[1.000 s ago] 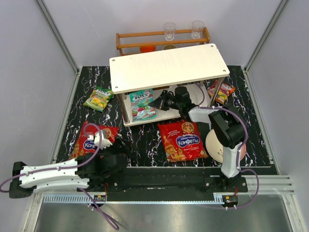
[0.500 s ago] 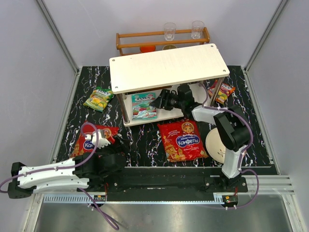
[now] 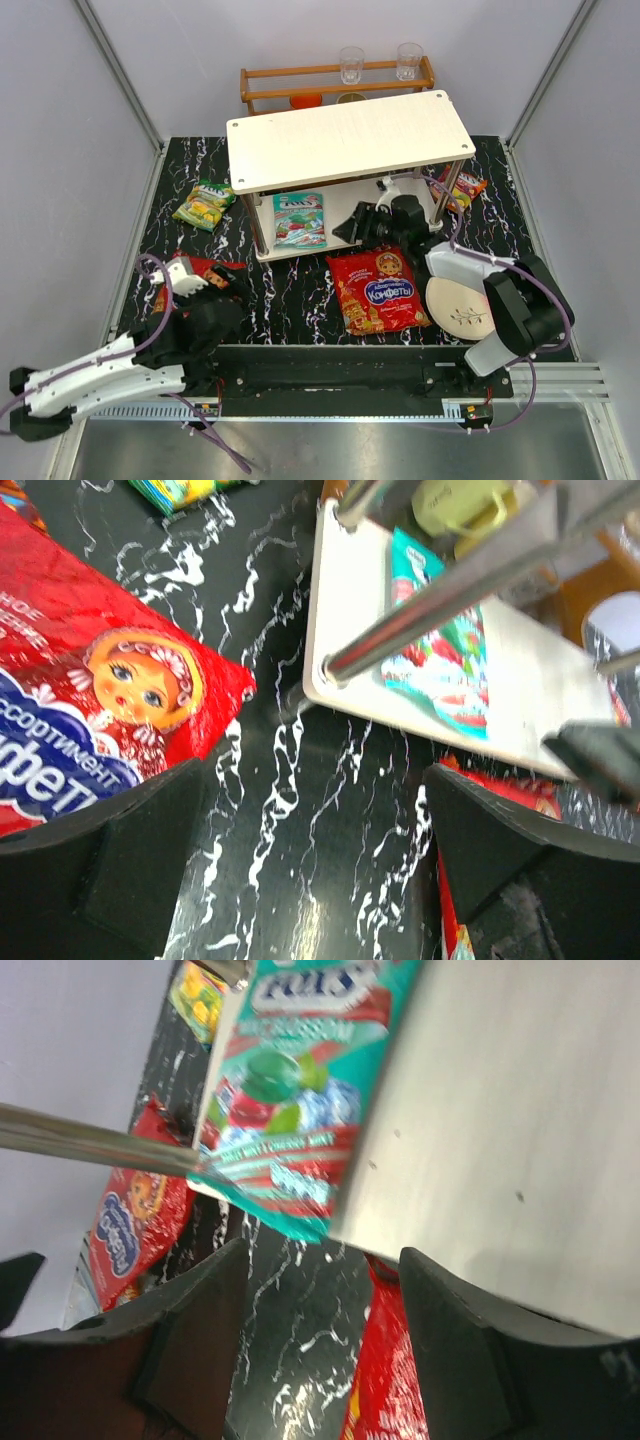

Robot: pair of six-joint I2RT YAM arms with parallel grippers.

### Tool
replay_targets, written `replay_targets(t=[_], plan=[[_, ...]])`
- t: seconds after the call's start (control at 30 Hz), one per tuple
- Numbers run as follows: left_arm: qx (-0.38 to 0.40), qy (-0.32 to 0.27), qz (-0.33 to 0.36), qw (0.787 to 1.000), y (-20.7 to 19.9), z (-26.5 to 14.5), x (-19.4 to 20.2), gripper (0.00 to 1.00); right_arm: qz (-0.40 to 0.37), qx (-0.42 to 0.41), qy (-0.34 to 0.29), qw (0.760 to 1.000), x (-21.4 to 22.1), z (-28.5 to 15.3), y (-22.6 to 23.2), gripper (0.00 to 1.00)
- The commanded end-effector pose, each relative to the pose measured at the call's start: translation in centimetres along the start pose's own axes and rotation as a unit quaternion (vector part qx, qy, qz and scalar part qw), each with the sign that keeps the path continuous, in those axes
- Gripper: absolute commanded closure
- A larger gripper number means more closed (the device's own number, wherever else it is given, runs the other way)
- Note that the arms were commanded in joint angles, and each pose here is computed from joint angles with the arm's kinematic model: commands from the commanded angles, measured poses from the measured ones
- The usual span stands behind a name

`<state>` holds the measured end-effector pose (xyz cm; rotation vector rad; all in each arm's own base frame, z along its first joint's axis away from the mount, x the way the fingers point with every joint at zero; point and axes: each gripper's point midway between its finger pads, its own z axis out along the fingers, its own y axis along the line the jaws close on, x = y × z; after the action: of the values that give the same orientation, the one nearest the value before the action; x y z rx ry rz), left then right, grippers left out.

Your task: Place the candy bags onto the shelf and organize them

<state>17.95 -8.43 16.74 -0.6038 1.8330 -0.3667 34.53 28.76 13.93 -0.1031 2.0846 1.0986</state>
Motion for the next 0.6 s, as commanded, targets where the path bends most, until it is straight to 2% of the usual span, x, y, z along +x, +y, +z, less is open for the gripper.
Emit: replay_targets(t=[0.0, 0.07, 0.1, 0.17, 0.2, 0.23, 0.27, 0.3, 0.33, 0.37, 0.43, 0.47, 0.53, 0.57], plan=[[0.029, -0.042, -0.006, 0.999, -1.7, 1.6, -3.0, 0.06, -0.011, 0.017, -0.028, 0.999, -0.4, -1.9, -0.2, 0.3], [0.044, -0.025, 0.012, 0.999, -2.1, 2.4, -2.9, 0.06, -0.01, 0.015, -0.031, 0.999, -0.3, -2.6, 0.1, 0.3], [0.009, -0.041, 0.004, 0.999, -0.8, 3.4, -4.0, 0.06, -0.009, 0.018, -0.033, 0.999, -0.4, -2.8, 0.1, 0.3], [0.012, -0.028, 0.012, 0.999, -0.9, 4.6, -4.1, 0.06, -0.011, 0.016, -0.037, 0.999, -0.6, -3.4, 0.4, 0.3], [-0.011, -0.044, 0.001, 0.999, 0.2, 5.6, -5.3, 0.06, -0.011, 0.017, -0.038, 0.999, -0.5, -3.6, 0.5, 0.3], [0.002, -0.019, 0.01, 1.0, -0.2, 6.4, -4.6, 0.06, -0.012, 0.015, -0.042, 0.999, -0.7, -4.0, 0.7, 0.3], [0.01, -0.031, -0.004, 0.999, -0.5, 7.1, -5.5, 0.06, -0.011, 0.018, -0.04, 0.999, -0.6, -4.2, 0.7, 0.3], [-0.017, -0.047, -0.019, 0.999, 1.1, 8.1, -6.9, 0.06, -0.012, 0.02, -0.043, 0.999, -0.7, -4.4, 0.7, 0.3], [-0.007, -0.018, -0.025, 1.0, 1.1, 9.2, -6.2, 0.06, -0.013, 0.019, -0.049, 0.999, -0.9, -5.0, 1.0, 0.3], [-0.021, -0.042, -0.048, 0.998, 2.4, 10.2, -7.9, 0.06, -0.012, 0.021, -0.048, 0.999, -0.7, -5.3, 1.0, 0.3], [-0.018, -0.02, -0.069, 0.997, 2.9, 11.9, -7.6, 0.07, -0.014, 0.027, -0.059, 0.998, -0.8, -6.3, 1.2, 0.3], [-0.024, -0.041, -0.079, 0.996, 3.6, 12.6, -9.0, 0.07, -0.012, 0.032, -0.056, 0.998, -0.6, -6.7, 1.0, 0.3], [-0.05, -0.032, -0.083, 0.995, 4.9, 14.2, -8.9, 0.08, -0.015, 0.036, -0.065, 0.997, -0.7, -7.6, 1.2, 0.3], [-0.055, -0.045, -0.089, 0.993, 5.2, 14.8, -10.4, 0.08, -0.013, 0.039, -0.063, 0.997, -0.5, -7.9, 1.1, 0.3]])
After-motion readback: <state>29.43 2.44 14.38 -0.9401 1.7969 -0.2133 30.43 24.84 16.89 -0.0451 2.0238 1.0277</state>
